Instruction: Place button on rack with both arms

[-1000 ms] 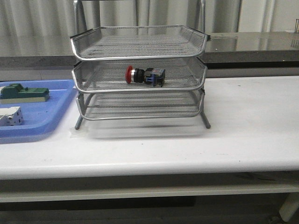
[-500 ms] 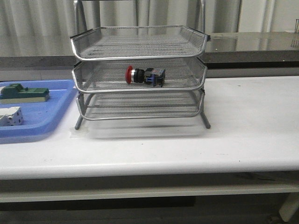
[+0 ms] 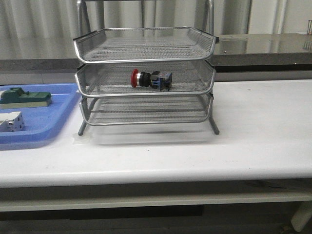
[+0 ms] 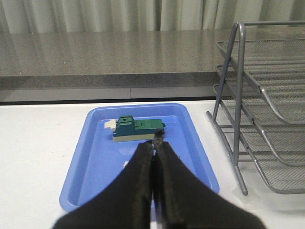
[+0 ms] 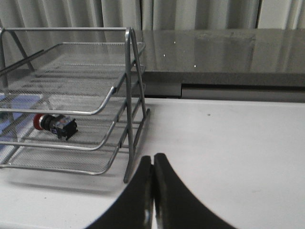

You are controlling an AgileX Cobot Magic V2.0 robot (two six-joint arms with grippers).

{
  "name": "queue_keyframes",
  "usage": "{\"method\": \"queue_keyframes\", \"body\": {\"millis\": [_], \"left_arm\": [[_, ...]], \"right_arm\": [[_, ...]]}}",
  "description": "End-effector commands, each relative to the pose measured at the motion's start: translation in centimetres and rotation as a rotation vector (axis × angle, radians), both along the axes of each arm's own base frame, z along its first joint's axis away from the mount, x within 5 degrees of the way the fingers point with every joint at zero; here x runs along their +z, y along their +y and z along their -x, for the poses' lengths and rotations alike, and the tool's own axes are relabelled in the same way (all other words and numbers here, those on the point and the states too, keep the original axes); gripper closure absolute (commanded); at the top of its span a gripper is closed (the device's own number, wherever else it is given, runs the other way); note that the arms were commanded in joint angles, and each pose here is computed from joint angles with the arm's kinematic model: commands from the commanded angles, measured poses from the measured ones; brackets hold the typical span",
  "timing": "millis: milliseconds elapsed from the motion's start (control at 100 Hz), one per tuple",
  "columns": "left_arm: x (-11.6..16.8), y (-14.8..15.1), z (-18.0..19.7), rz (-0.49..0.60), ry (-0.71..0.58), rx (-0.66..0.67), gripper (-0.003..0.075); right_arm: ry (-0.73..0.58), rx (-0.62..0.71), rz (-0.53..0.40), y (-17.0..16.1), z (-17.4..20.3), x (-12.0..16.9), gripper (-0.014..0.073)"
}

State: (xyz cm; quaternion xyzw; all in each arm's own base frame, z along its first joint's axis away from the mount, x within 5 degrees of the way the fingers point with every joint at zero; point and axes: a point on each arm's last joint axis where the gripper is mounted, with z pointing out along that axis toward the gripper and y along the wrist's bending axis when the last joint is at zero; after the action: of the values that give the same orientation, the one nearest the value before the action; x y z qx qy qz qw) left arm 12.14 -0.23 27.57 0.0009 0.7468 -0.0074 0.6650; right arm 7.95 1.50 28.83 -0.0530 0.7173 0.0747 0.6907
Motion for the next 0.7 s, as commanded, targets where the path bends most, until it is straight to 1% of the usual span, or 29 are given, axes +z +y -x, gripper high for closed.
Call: {"method": "queue_keyframes", "body": {"millis": [0,80,210,280,370,550,690], "left_arm": [[1.5,0.4,-0.1,0.008,-0.089,0.039,0.0741],[1.5,0.4,-0.1,0.008,-0.089,0.039,0.0741],[1.5,0.4,-0.1,0.008,-0.089,0.039,0.0741],[1.5,0.4,-0.1,0.008,-0.089,0.039,0.0741],[1.5,0.4,-0.1,0.008,-0.089,0.039,0.0741],[1.5,0.4,-0.1,0.008,-0.089,0.039,0.0741],[1.5,0.4,-0.1,0.008,-0.089,0.039,0.0741]], "right_arm": [[-0.123,-0.019,-0.014,-0.3,1.1,1.6,0.0652],[-0.118,-0.011,0.002,-0.3,1.7,1.4,0.0652],[-0.104,-0.012,0.070,-0.4,2.4,0.5,0.0652],[-0.115,-0.019,0.081,-0.5,2.8,-0.1,0.0652],[-0.125,-0.030,0.066,-0.7,3.1,-0.9,0.0652],[-0.108,-0.053,-0.012,-1.0,3.5,-3.5,0.0652],[-0.091,-0.061,-0.021,-1.0,3.3,-5.0,0.0652]]}}
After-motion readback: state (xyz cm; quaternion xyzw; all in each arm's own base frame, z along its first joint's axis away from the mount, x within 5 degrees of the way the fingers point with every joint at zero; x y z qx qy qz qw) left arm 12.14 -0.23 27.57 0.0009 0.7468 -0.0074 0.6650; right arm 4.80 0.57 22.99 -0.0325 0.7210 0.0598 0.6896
